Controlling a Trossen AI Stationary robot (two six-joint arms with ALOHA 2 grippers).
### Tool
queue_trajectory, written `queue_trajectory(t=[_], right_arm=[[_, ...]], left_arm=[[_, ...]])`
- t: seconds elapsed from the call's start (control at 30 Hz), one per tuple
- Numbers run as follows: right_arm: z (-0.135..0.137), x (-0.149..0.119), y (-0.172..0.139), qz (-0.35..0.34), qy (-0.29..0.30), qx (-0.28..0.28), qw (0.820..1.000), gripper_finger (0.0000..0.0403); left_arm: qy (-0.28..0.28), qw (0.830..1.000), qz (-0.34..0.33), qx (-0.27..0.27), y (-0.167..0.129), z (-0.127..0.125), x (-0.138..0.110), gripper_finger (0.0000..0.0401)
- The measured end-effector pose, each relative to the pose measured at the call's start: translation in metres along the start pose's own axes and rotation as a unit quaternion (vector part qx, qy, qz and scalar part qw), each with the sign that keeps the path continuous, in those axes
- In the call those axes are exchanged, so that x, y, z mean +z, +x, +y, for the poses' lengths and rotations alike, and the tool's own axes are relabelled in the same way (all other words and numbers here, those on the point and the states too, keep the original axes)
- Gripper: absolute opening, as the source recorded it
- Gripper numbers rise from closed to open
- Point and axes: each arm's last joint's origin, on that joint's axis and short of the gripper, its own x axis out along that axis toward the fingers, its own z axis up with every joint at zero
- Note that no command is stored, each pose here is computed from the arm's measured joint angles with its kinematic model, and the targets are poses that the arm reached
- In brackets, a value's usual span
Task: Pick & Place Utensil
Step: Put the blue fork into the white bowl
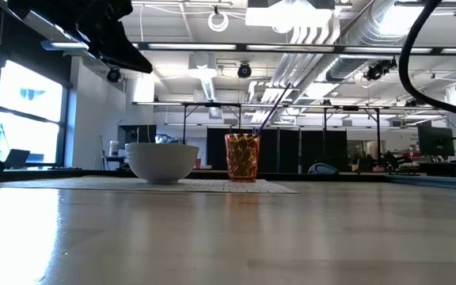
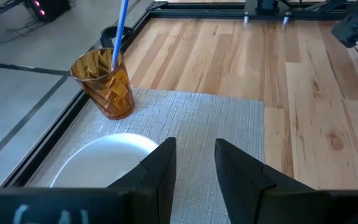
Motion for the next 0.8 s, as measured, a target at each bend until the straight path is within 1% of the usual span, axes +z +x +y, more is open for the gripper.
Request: queue_trajectory(t=[0.27, 0.47, 0.63, 0.8], right_arm=[[0.003, 0.003, -0.001, -0.001, 0.0, 0.011, 1.0, 0.0086], [0.002, 0.005, -0.001, -0.013, 0.004, 0.006, 1.0, 0.0047], [0.0, 0.012, -0.004, -0.044, -0.014, -0.003, 0.999, 0.0015], [0.003, 0.021, -0.009, -0.061, -0.04, 0.006, 0.997, 0.0007]], left_arm=[[0.0, 1.0, 0.001, 0.0, 0.0, 0.0, 0.0, 0.0108], [0.0, 1.0, 0.001, 0.0, 0.0, 0.0, 0.0, 0.0108], [0.0, 1.0, 0.001, 0.0, 0.0, 0.0, 0.0, 0.0108], [0.0, 1.0, 0.001, 0.0, 0.0, 0.0, 0.0, 0.0108]])
